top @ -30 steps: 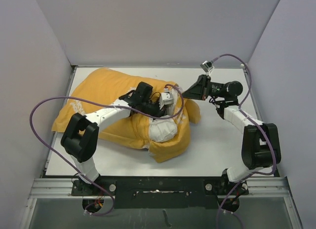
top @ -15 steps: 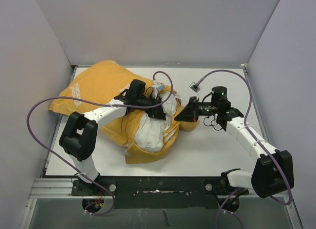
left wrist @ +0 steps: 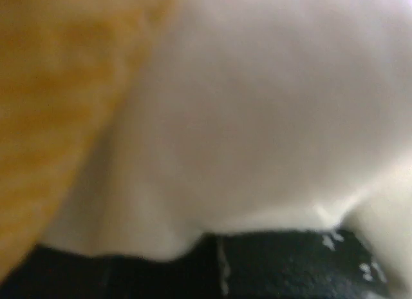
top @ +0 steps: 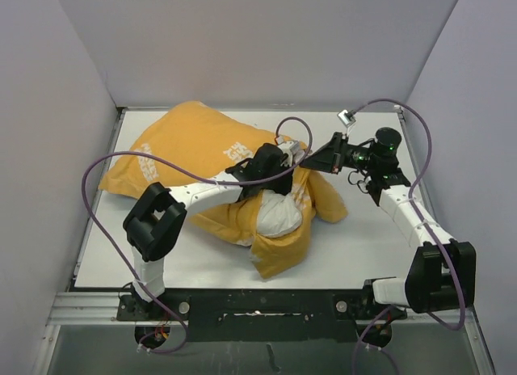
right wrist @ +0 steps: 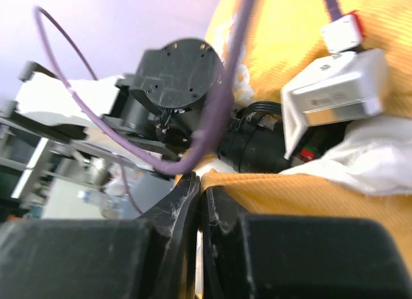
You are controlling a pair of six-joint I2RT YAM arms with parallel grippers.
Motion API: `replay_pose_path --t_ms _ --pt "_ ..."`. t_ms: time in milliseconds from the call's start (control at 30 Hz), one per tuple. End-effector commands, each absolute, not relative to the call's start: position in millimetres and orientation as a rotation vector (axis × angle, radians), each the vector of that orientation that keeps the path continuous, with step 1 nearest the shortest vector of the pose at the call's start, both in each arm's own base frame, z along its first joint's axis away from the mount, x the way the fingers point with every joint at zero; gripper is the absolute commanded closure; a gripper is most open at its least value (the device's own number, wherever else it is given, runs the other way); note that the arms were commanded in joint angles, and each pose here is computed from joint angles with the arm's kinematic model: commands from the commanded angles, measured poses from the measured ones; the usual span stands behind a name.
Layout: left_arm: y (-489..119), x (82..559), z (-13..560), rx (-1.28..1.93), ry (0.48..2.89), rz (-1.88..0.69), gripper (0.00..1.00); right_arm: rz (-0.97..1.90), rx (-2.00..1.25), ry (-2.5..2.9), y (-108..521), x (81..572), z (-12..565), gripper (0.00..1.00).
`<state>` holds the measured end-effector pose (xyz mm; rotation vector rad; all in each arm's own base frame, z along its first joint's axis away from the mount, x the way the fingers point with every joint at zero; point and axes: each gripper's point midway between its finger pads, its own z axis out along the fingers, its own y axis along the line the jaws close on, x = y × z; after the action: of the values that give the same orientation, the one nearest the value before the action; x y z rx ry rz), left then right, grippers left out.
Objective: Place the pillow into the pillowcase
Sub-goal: Stuff the pillow into the pillowcase.
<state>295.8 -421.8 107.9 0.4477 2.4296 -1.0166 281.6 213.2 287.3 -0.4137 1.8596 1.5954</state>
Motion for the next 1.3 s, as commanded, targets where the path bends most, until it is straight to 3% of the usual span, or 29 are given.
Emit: replay_pose_path --t_ms 0,233,300,433,500,900,1067,1167,1267 --pt "-370.7 289.1 5.6 0.253 2.631 -0.808 1.0 1.557 -0.81 1.476 184.6 234.4 411.3 1.0" --pt "-422.9 291.0 80.5 0.432 2.377 -1.25 1.0 1.488 -0.751 1.857 222.5 250.8 252.9 1.0" --pt "-431.1 292.2 116.9 0.473 2.277 -1.354 0.89 1.445 -0.758 1.921 214.7 255.5 233.0 1.0" --pt "-421.8 295.1 188.8 0.479 2.098 -1.474 0.51 1.422 -0.673 1.971 196.5 267.6 217.5 1.0" --pt "-407.1 295.4 219.2 0.449 2.025 -1.507 0.4 1.412 -0.637 1.978 188.7 269.5 208.8 1.0" --pt "-352.1 267.7 304.7 0.394 1.886 -1.546 0.37 1.477 -0.557 1.985 178.9 279.4 197.4 1.0" --pt "-349.4 241.2 351.8 0.499 1.751 -1.651 0.46 1.508 -0.57 1.941 181.2 278.6 206.7 1.0" --pt "-355.5 231.7 346.8 0.645 1.771 -1.379 0.44 1.516 -0.576 1.93 181.7 277.4 209.1 1.0" --pt "-361.5 259.1 325.8 0.68 1.823 -1.024 0.39 1.536 -0.579 1.916 182.4 275.2 210.7 1.0"
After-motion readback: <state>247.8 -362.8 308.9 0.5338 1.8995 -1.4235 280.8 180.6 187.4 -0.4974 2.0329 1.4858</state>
